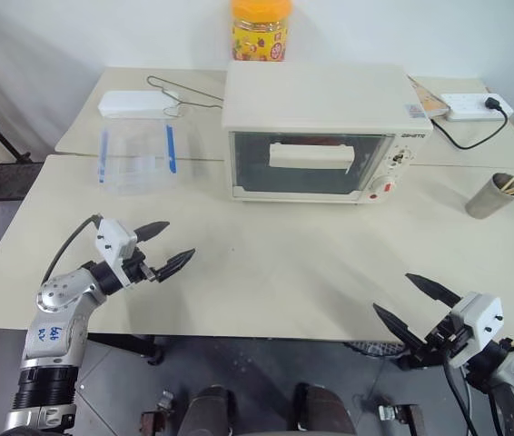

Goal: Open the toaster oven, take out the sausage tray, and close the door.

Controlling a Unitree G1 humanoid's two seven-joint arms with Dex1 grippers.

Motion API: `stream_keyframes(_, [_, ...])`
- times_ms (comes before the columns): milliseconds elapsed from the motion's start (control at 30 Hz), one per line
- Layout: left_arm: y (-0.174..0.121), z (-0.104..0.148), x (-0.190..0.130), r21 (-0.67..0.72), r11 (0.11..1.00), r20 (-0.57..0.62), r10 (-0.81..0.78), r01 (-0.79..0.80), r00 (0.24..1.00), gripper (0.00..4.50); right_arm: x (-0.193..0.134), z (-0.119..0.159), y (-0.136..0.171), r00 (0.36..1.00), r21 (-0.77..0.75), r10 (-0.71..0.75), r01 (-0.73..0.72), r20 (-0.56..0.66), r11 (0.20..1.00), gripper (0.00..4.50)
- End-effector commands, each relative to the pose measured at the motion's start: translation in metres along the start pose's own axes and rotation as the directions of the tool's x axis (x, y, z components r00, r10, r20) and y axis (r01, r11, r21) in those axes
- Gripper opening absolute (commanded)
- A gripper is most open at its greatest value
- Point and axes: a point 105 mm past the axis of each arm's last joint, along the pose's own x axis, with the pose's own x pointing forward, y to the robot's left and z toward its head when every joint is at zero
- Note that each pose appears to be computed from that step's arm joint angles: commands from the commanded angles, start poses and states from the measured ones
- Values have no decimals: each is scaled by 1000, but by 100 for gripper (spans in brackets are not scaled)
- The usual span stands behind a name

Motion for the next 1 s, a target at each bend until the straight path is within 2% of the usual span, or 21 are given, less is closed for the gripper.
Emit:
stream_keyframes(33, [3,10,1,55,998,14,-2,1,1000,445,-2,10,-4,999,4,-19,19,50,1000,450])
stream_keyframes(100, [2,16,-1,-7,1000,56,-21,21,998,445,7,20,-4,995,50,-5,0,99,999,450])
stream_keyframes(200, [-11,40,-19,-202,951,177,-200,235,964,445,38,51,-11,977,130,36,-64,210,989,450])
stream_keyframes(333, [-6,53,-21,-131,971,172,-175,199,969,445,69,70,-30,961,184,28,-81,274,980,450])
stream_keyframes(433, [-5,60,-21,-95,976,189,-174,194,967,445,95,78,-30,955,183,97,-153,281,971,450])
stream_keyframes(600, [-12,64,-19,-111,972,227,-179,208,957,445,131,97,-36,943,191,125,-190,309,963,450])
stream_keyframes(800, [-20,62,-19,-131,968,227,-182,215,957,445,145,109,-35,920,141,168,-230,353,963,450])
stream_keyframes(1000, [-24,54,-19,-170,965,222,-161,201,962,445,154,134,-22,869,99,240,-310,433,945,450])
